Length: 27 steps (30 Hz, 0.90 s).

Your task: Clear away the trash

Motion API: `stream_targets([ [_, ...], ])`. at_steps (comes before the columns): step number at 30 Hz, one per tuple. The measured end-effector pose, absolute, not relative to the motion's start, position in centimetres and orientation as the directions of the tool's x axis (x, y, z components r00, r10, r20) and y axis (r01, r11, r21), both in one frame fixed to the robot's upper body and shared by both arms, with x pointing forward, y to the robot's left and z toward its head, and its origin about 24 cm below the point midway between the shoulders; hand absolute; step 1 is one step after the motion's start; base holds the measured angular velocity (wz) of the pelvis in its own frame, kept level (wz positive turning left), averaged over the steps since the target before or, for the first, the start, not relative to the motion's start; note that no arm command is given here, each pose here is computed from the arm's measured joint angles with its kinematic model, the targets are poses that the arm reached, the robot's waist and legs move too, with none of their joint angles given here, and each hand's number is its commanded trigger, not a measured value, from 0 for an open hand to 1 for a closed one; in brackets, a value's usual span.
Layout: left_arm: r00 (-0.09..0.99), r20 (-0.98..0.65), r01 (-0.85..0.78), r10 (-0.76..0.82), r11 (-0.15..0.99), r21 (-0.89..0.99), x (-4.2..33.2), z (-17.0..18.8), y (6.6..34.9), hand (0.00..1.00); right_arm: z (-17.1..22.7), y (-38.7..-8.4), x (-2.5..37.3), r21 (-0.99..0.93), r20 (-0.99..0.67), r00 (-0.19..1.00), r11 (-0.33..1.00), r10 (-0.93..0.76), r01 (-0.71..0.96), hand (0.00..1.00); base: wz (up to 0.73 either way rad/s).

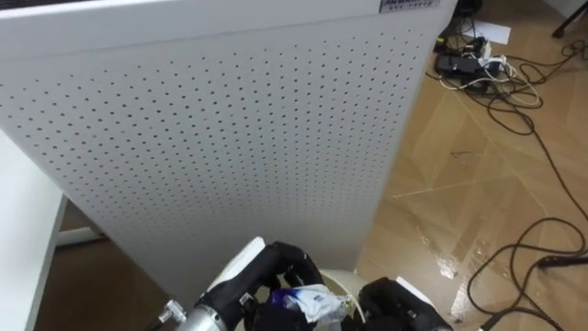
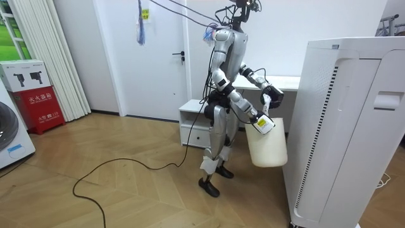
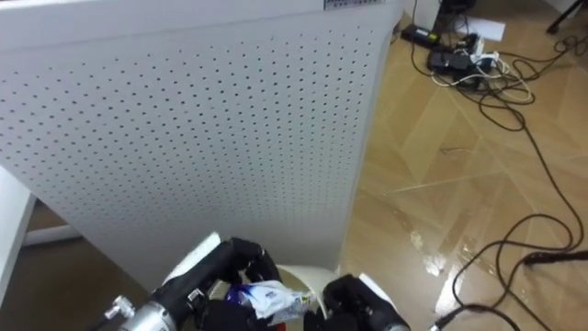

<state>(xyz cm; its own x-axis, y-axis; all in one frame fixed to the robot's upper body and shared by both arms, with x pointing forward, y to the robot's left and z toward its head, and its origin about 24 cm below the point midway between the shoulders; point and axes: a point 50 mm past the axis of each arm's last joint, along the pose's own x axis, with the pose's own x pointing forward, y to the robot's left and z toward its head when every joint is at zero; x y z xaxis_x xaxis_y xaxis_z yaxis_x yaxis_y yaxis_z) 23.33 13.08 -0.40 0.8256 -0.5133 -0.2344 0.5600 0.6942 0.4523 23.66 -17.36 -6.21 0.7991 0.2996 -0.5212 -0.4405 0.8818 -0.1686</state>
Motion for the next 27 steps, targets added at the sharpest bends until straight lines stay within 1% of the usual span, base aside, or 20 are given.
stream_targets([
  [4,0.809,-0.290,0.587,-0.511,0.676,0.445,22.7,-1.3,13.4,1.00,-6.8,-17.7,23.2,-0.145,-0.542,0.789,0.893,0.287,-0.425,1.00,0.00],
  [5,0.808,-0.297,0.589,-0.509,0.677,0.442,22.6,-1.5,13.4,0.81,-6.8,-17.7,23.2,-0.145,-0.544,0.789,0.894,0.287,-0.425,1.00,0.00],
  [6,0.805,-0.314,0.593,-0.503,0.676,0.437,22.5,-1.8,13.6,0.55,-6.8,-17.7,23.2,-0.145,-0.544,0.789,0.894,0.287,-0.424,1.00,0.00],
  [7,0.802,-0.332,0.597,-0.497,0.672,0.437,22.3,-2.0,13.7,0.19,-6.8,-17.7,23.2,-0.145,-0.544,0.789,0.894,0.286,-0.424,1.00,0.00],
  [8,0.800,-0.340,0.601,-0.495,0.666,0.442,22.2,-2.2,13.8,0.00,-6.8,-17.8,23.2,-0.146,-0.545,0.789,0.894,0.286,-0.424,1.00,0.00],
  [12,0.783,-0.372,0.622,-0.498,0.634,0.460,22.1,-2.4,14.1,0.00,-6.8,-18.0,23.2,-0.156,-0.548,0.788,0.891,0.282,-0.427,1.00,0.05],
  [16,0.768,-0.415,0.640,-0.487,0.576,0.508,22.2,-2.6,14.7,0.00,-6.8,-18.0,23.2,-0.157,-0.548,0.787,0.890,0.283,-0.429,1.00,0.01],
  [27,0.747,-0.455,0.664,-0.484,0.550,0.506,22.1,-2.8,15.2,0.00,-6.7,-18.6,23.2,-0.174,-0.557,0.781,0.879,0.284,-0.443,1.00,0.00],
])
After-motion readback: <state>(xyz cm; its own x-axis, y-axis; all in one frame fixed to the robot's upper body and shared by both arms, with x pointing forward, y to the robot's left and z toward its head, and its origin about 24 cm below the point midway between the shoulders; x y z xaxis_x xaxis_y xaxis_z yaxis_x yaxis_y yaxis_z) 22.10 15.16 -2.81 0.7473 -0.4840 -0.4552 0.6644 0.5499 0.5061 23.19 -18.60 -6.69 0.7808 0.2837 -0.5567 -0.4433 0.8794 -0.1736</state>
